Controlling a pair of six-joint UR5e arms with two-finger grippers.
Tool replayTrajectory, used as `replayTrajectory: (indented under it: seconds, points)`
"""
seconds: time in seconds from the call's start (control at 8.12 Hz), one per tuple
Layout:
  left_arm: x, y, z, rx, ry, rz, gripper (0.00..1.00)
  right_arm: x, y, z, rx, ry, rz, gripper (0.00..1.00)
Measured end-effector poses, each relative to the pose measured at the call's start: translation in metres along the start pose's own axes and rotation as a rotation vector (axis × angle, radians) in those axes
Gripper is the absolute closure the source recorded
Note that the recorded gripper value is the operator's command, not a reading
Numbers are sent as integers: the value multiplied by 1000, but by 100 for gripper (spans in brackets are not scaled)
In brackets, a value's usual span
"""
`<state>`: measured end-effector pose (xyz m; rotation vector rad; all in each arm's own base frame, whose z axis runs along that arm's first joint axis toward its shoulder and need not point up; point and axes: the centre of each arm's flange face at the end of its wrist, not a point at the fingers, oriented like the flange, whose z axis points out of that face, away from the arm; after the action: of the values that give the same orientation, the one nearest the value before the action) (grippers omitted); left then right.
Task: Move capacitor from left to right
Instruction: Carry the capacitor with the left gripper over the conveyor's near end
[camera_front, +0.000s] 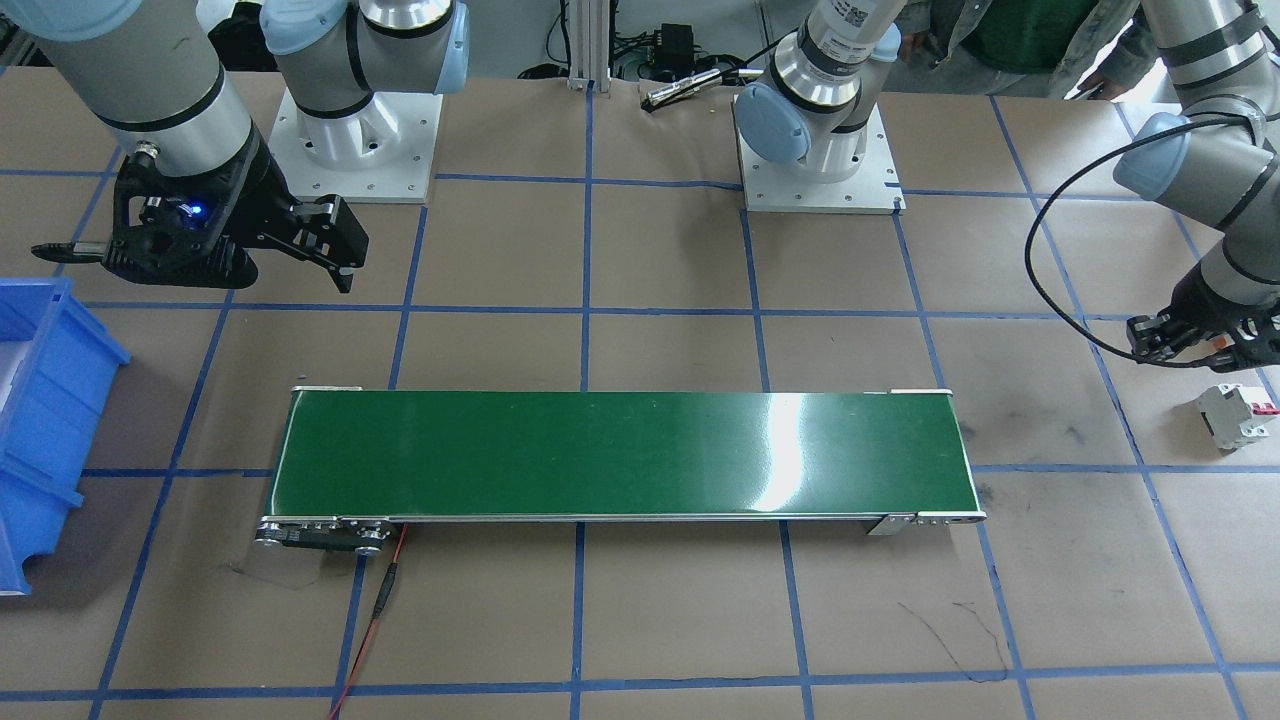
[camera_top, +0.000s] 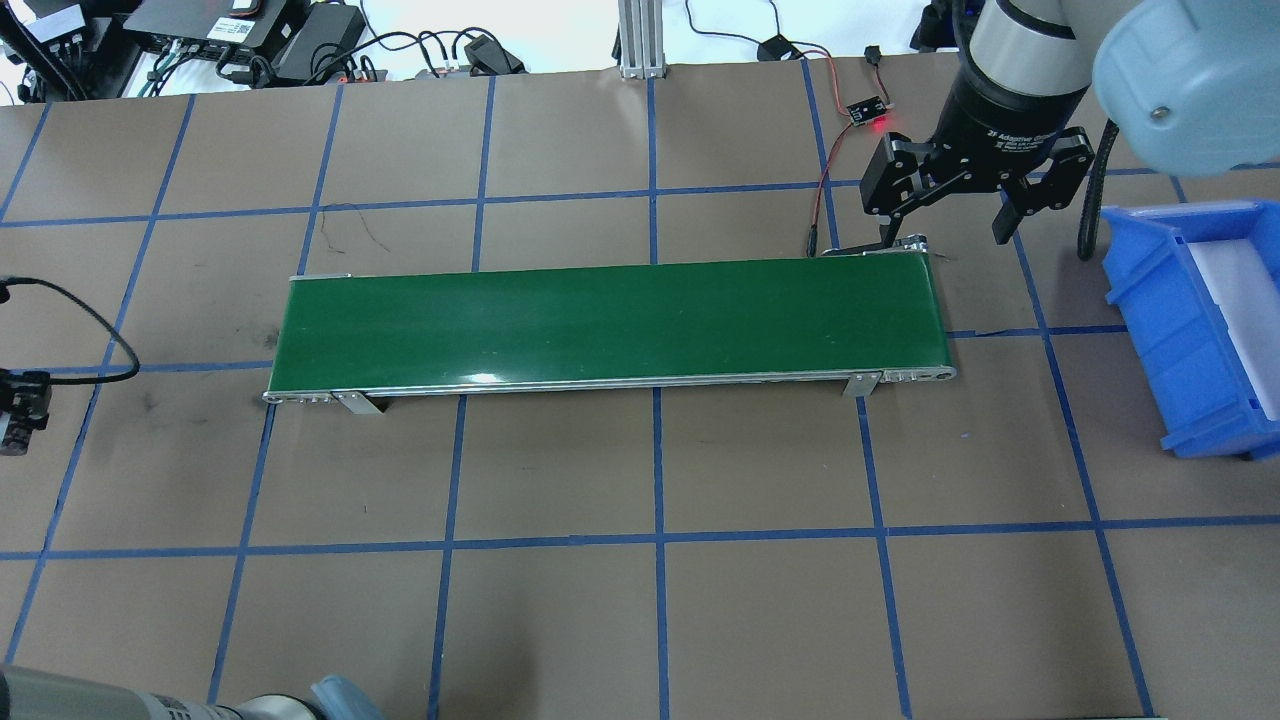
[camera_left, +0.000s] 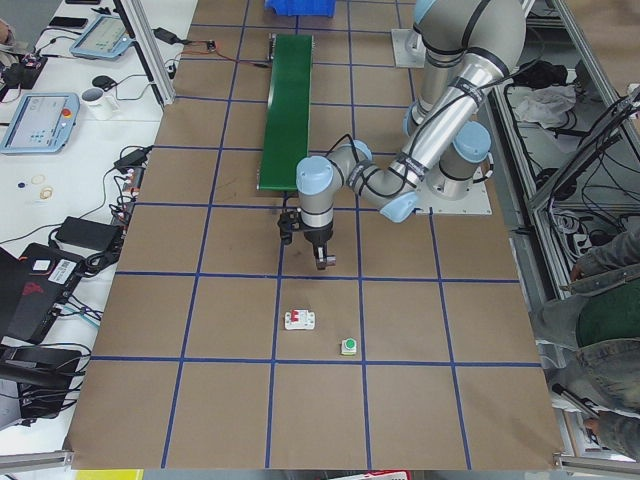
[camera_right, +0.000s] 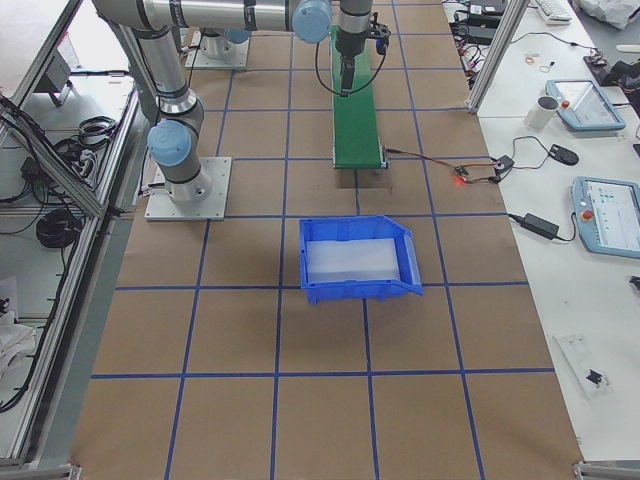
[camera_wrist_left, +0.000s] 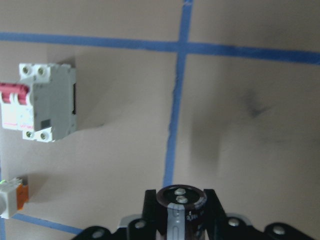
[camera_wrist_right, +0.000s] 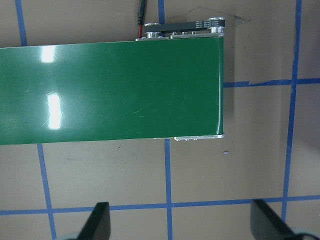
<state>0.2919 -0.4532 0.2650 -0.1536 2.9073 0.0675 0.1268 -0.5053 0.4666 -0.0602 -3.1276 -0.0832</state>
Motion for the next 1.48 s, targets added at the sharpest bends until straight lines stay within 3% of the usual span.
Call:
replayTrajectory:
  seconds: [0.12,0.62,0.86,1.48]
  points:
    - [38,-12,-21,16,-3,4,90,0,0,0,0,0,0,0]
    - [150,-25,-74,18,-45,61,89,0,0,0,1,2,0,0]
    - [185,-29,-80,25,-26,70,86,0,0,0,2,2,-1,0]
    - [276,-28,-98,17,49,241,88,0,0,0,2,2,-2,0]
